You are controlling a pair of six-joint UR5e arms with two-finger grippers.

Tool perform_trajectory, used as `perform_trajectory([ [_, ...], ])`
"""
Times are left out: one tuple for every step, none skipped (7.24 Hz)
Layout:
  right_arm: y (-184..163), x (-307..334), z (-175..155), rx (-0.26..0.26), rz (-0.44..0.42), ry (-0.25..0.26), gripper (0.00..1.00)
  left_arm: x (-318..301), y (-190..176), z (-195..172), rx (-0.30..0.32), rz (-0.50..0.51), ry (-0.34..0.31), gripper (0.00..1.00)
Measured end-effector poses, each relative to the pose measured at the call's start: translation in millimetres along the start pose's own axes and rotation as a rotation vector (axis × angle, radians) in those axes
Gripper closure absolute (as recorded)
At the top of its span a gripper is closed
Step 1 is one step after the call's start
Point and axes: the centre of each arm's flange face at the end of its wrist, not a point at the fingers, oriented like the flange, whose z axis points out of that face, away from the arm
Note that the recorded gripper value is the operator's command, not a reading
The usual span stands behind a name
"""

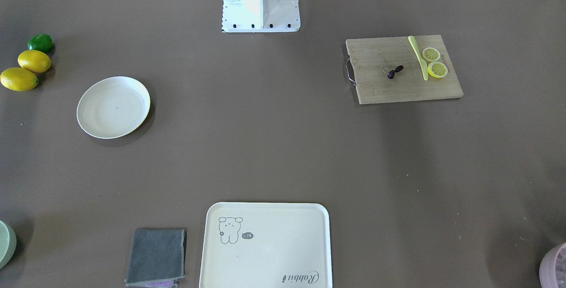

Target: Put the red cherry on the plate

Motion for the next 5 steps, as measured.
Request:
perform_trajectory([
  [-0.1,-1.4,-0.8,0.013,-0.012,-0.005,0.00,2.7,-0.8,-1.7,0.007,0.006,0.003,0.02],
  [-0.1,-2.7,-1.4,0.026,-0.025,-0.011,0.00,5.0,-1.9,-2.2,0.010,0.013,0.004,0.02],
  [-2.1,-5.4,-2.9,0.046,-0.048,-0.012,0.00,8.5,-4.1,-3.5,0.015,0.022,0.005,0.02],
  [-6.4,-11.8,-2.7,0.079,-0.096,-0.013,0.00,11.0,-6.8,-4.6,0.019,0.027,0.007,0.02],
  [-11.2,-22.4,0.8,0.105,-0.151,-0.022,0.00,12.4,-9.1,-4.9,0.021,0.031,0.009,0.02],
])
